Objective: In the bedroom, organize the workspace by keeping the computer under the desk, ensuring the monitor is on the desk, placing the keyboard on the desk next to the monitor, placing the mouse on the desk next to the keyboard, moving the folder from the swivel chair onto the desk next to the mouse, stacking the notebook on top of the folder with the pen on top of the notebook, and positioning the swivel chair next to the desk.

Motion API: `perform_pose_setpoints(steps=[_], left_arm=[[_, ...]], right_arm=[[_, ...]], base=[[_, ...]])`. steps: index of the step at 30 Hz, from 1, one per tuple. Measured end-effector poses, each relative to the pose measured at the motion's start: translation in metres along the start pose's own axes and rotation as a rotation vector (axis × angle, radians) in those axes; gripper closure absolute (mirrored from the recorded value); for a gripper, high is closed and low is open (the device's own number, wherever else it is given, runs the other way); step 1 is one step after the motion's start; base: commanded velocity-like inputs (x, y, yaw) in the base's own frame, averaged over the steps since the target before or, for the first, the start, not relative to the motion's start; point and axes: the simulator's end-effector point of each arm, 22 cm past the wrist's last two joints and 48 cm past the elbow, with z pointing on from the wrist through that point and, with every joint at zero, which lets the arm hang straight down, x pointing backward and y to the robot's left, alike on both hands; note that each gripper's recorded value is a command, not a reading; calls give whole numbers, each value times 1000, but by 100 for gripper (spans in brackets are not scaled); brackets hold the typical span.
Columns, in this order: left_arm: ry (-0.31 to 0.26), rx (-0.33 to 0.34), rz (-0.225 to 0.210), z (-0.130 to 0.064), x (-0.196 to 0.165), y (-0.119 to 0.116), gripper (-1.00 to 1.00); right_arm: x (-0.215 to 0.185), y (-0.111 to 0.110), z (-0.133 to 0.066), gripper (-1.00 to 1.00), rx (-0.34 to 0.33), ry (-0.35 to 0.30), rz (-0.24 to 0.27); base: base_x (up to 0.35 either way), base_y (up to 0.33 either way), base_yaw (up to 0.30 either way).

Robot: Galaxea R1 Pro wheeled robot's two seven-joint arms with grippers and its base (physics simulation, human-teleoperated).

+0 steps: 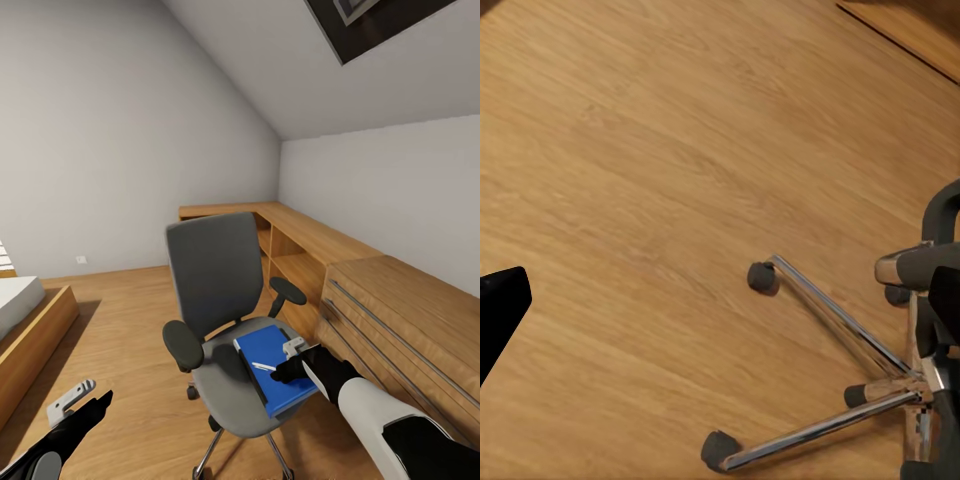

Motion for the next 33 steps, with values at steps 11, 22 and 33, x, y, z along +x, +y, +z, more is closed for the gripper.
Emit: perform_pose_setpoints(steps=[11, 22, 33], left_arm=[[0, 0, 0, 0, 0, 0, -100], [-2, 0, -1, 0, -1, 0, -100], [-2, 1, -2, 0, 0, 0, -100]], right_arm=[[0, 0, 0, -100, 0, 0, 0], [1, 0, -1, 100, -2, 13, 13], [1, -1, -1, 100, -1, 14, 12]], base=[[0, 0, 0], [0, 0, 0], [0, 0, 0]])
